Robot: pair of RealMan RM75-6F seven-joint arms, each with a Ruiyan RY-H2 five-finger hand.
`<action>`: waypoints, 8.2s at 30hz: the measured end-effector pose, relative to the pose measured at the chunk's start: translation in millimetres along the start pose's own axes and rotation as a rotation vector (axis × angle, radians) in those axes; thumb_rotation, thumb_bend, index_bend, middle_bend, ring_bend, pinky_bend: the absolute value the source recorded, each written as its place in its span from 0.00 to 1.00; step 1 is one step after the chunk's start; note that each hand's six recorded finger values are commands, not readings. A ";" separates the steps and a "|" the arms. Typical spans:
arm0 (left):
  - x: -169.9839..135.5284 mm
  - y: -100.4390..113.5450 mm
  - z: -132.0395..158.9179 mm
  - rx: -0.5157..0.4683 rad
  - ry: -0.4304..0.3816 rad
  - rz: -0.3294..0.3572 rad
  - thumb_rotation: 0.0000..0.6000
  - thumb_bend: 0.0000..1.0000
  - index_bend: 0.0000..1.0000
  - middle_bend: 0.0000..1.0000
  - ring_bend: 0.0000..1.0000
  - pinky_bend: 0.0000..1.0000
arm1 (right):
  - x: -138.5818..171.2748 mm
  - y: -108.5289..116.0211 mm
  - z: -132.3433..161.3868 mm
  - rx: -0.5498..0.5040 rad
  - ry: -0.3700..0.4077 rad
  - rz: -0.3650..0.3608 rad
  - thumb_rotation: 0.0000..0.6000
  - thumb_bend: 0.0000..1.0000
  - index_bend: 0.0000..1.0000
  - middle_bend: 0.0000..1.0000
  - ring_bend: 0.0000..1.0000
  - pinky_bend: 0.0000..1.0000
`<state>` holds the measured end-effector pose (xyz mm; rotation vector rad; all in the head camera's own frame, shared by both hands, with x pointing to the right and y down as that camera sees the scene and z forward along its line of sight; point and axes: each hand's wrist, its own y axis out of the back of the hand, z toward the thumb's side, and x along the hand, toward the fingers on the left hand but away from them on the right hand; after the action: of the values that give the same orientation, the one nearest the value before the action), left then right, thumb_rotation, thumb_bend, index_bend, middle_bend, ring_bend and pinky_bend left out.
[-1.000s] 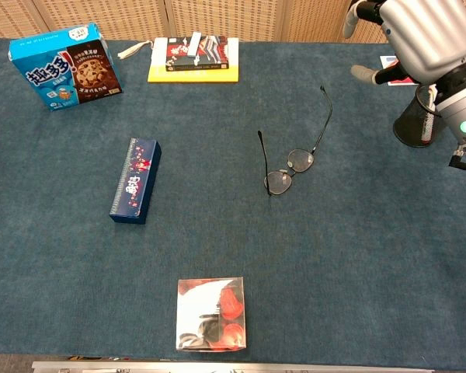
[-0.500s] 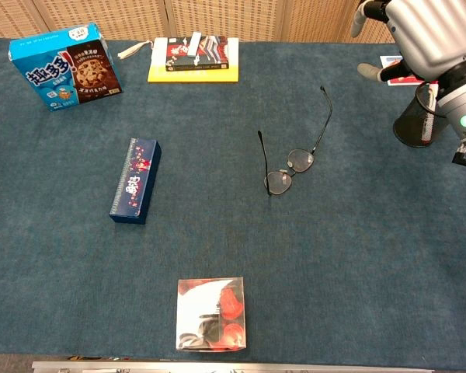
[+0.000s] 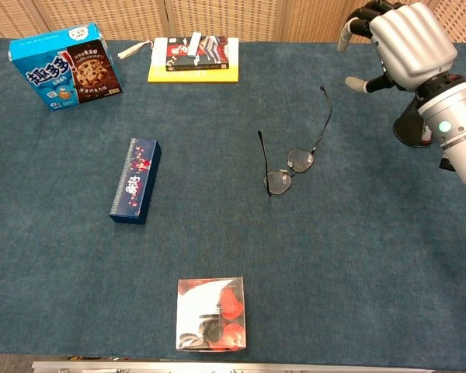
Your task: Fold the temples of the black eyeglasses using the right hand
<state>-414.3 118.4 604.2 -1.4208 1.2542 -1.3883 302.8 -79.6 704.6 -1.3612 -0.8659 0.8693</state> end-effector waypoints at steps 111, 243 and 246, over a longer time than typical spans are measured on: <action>-3.4 13.1 -6.7 -0.018 0.024 0.027 1.00 0.00 0.47 0.38 0.31 0.35 | 29.1 -79.2 67.7 -0.118 0.173 0.177 1.00 0.09 0.47 0.36 0.24 0.38; -4.7 17.7 -5.4 -0.009 0.026 0.036 1.00 0.00 0.47 0.38 0.31 0.35 | 40.5 -91.9 71.7 -0.072 0.216 0.214 1.00 0.10 0.47 0.36 0.24 0.38; -4.2 17.8 -5.9 -0.009 0.026 0.036 1.00 0.00 0.47 0.38 0.31 0.35 | 40.3 -87.7 71.9 -0.083 0.220 0.194 1.00 0.10 0.47 0.36 0.24 0.38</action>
<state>-422.1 119.2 586.6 -1.3838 1.2986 -1.3829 257.1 -13.9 794.6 -1.5997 -0.6124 0.8190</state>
